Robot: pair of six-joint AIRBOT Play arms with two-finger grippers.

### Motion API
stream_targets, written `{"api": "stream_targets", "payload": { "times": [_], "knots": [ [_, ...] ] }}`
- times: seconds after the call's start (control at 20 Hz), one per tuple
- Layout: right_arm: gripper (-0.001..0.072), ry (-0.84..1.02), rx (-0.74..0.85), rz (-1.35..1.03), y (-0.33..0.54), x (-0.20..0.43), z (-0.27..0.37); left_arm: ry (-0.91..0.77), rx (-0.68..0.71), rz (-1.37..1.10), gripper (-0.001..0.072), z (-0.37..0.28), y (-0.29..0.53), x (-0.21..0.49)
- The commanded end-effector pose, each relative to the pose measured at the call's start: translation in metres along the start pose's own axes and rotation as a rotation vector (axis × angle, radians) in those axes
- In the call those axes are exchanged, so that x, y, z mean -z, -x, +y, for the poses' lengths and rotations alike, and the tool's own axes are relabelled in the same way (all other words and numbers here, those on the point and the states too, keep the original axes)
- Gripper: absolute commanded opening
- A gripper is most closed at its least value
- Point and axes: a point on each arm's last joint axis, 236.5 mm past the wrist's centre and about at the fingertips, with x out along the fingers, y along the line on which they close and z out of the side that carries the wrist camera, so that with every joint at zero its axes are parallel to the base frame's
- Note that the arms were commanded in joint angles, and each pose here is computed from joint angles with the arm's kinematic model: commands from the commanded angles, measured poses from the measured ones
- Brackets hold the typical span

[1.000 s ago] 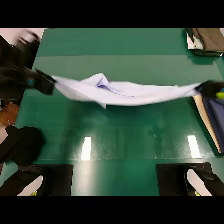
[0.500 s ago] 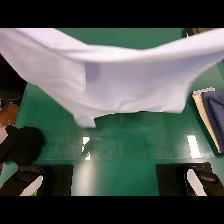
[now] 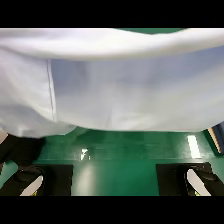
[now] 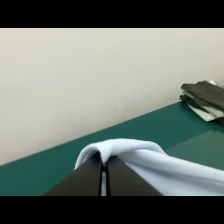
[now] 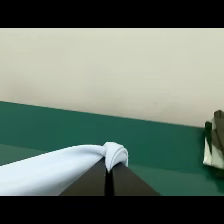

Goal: Fold the shirts.

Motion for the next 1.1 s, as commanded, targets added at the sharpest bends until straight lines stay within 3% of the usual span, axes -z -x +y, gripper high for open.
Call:
{"api": "stream_targets", "payload": {
  "times": [0.0, 0.2, 0.4, 0.75, 1.05],
  "knots": [
    [0.0013, -0.131, 0.002, 0.246, -0.045, 0.049, -0.021, 0.026, -0.139, 0.236, 0.0025, 0.04, -0.028, 0.068],
    [0.0013, -0.313, 0.003, 0.658, -0.121, 0.163, -0.058, 0.064, -0.142, 0.62, 0.0025, 0.057, -0.096, 0.204],
    [0.0013, -0.435, 0.005, 0.876, -0.188, 0.251, -0.088, 0.072, -0.083, 0.876, 0.0026, 0.064, -0.176, 0.329],
    [0.0013, -0.439, 0.013, 0.891, -0.275, 0.357, -0.116, 0.101, -0.057, 1.036, 0.0026, 0.073, -0.272, 0.483],
    [0.0014, -0.357, 0.01, 0.832, -0.298, 0.386, -0.118, 0.099, -0.063, 1.037, 0.0025, 0.074, -0.283, 0.508]
  ]
}}
